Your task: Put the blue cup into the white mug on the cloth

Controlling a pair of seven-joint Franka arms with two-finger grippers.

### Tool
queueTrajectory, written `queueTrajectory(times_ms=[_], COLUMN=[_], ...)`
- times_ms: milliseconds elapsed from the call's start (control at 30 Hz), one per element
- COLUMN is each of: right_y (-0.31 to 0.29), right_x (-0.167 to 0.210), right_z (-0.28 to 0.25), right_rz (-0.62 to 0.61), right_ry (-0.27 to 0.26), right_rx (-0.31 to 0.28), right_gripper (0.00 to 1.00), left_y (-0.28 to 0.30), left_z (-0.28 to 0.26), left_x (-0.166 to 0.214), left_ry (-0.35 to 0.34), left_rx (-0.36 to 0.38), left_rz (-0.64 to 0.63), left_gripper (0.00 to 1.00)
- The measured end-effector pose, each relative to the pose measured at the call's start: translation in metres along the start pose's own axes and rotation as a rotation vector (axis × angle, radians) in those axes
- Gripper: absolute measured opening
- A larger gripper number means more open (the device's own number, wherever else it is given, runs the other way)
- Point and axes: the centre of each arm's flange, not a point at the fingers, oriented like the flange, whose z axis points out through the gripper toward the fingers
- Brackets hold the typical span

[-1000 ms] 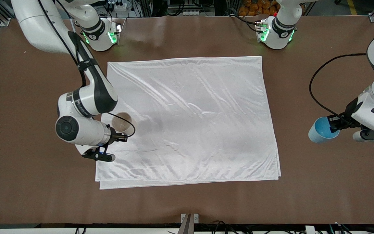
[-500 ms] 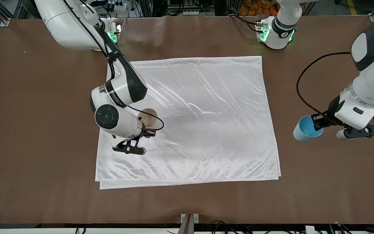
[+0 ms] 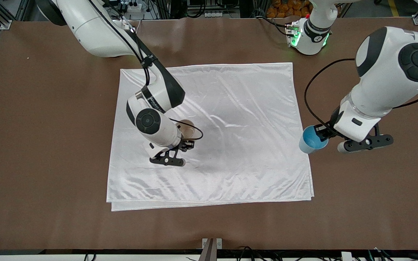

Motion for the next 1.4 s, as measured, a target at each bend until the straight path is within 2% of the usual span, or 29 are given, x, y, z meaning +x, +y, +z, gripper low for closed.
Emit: queueTrajectory(times_ms=[333, 700, 833, 1033, 1067, 1100, 1133, 1167, 1233, 1300, 1400], right_y=[-0.032, -0.037, -0.036, -0.034, -0.034, -0.033, -0.033, -0.032, -0.029, -0.024, -0.008], right_x=[-0.029, -0.032, -0.031, -0.027, -0.026, -0.024, -0.023, -0.021, -0.016, -0.009, 0.005], right_z=[0.027, 0.06, 0.061, 0.059, 0.057, 0.056, 0.055, 0.053, 0.049, 0.046, 0.042], right_rz=[0.012, 0.026, 0.022, 0.007, 0.01, 0.013, 0.015, 0.018, 0.024, 0.034, 0.047], right_ry=[-0.008, 0.006, 0.011, 0.049, 0.053, 0.057, 0.061, 0.066, 0.075, 0.082, 0.083], right_rx=[-0.004, -0.012, -0.02, -0.05, -0.05, -0.05, -0.05, -0.05, -0.05, -0.05, -0.059], right_gripper=[0.19, 0.21, 0.37, 0.62, 0.7, 0.7, 0.75, 0.84, 0.94, 0.99, 1.0], left_y=[0.026, 0.041, 0.051, 0.082, 0.087, 0.092, 0.096, 0.1, 0.108, 0.115, 0.127], left_z=[0.011, 0.015, 0.012, 0.007, 0.007, 0.007, 0.007, 0.007, 0.006, 0.006, 0.006], left_x=[-0.005, -0.008, -0.013, -0.031, -0.034, -0.037, -0.039, -0.042, -0.047, -0.052, -0.061], left_ry=[-0.001, 0.004, 0.007, 0.01, 0.01, 0.009, 0.009, 0.008, 0.006, 0.005, 0.002], left_rx=[-0.015, -0.026, -0.031, -0.043, -0.044, -0.046, -0.047, -0.048, -0.049, -0.051, -0.054], left_rz=[-0.019, -0.062, -0.082, -0.114, -0.117, -0.121, -0.127, -0.131, -0.144, -0.155, -0.164], left_gripper=[0.05, 0.05, 0.05, 0.05, 0.05, 0.05, 0.05, 0.05, 0.05, 0.05, 0.05])
